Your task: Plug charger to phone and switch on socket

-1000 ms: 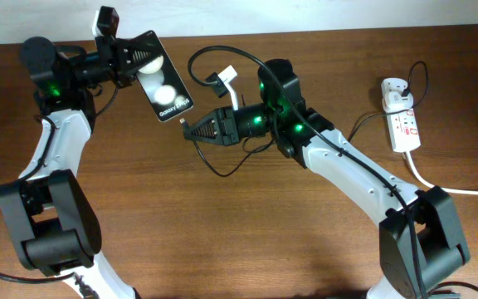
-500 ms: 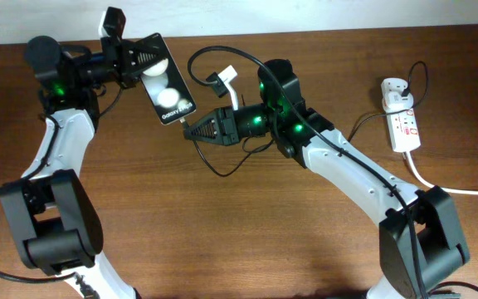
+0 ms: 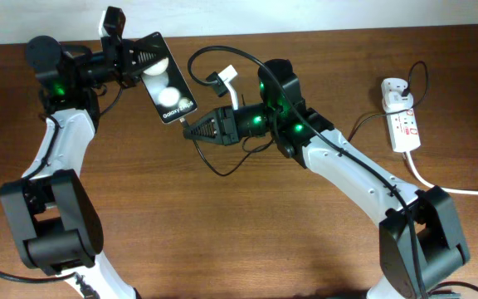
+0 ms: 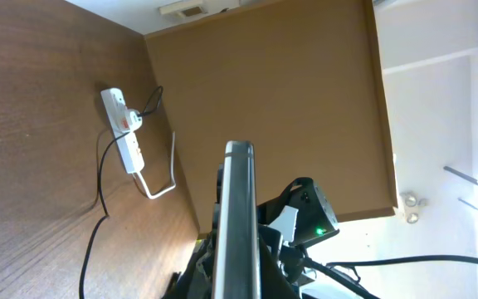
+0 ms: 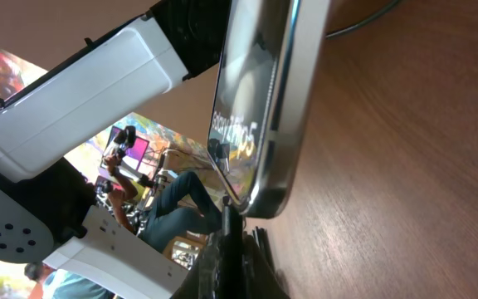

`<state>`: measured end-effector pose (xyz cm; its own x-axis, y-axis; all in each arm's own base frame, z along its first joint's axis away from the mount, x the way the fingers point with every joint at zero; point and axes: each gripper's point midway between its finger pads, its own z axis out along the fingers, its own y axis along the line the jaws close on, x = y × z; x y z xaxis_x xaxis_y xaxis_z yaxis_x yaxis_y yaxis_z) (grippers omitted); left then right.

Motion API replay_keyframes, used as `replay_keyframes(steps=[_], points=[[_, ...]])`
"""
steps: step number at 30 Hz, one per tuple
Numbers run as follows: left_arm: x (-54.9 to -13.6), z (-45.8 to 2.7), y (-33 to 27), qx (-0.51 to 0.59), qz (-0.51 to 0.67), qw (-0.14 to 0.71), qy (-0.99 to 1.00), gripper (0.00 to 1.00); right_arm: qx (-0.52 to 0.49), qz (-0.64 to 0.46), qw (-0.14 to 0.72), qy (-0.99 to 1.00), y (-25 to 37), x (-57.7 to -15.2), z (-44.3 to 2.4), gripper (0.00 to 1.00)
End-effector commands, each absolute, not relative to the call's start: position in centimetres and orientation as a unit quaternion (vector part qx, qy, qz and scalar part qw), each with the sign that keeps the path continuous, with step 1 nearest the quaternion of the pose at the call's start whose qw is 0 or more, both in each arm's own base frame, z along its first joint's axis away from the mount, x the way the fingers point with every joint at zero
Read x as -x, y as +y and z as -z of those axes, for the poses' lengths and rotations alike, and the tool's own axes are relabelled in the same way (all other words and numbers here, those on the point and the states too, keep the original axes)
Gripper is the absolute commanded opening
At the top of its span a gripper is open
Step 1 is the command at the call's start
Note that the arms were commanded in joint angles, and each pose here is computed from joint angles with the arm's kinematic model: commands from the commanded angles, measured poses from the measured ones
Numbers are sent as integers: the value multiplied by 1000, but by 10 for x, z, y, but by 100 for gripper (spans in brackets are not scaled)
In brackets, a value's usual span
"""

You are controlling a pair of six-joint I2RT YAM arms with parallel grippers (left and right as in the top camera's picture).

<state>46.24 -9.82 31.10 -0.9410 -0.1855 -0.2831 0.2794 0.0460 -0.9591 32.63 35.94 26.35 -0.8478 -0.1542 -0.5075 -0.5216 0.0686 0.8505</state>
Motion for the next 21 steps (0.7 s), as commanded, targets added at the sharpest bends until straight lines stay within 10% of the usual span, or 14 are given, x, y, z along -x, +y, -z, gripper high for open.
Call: replay_keyframes(steps=[1,21], points=[[-459,-330,-101,-51,686,195,700,0,246,-641,170,707,358,-329,-280,4],[-475,-333,-67,-4,680,239,694,0,242,-663,168,688,369,-345,-267,4]])
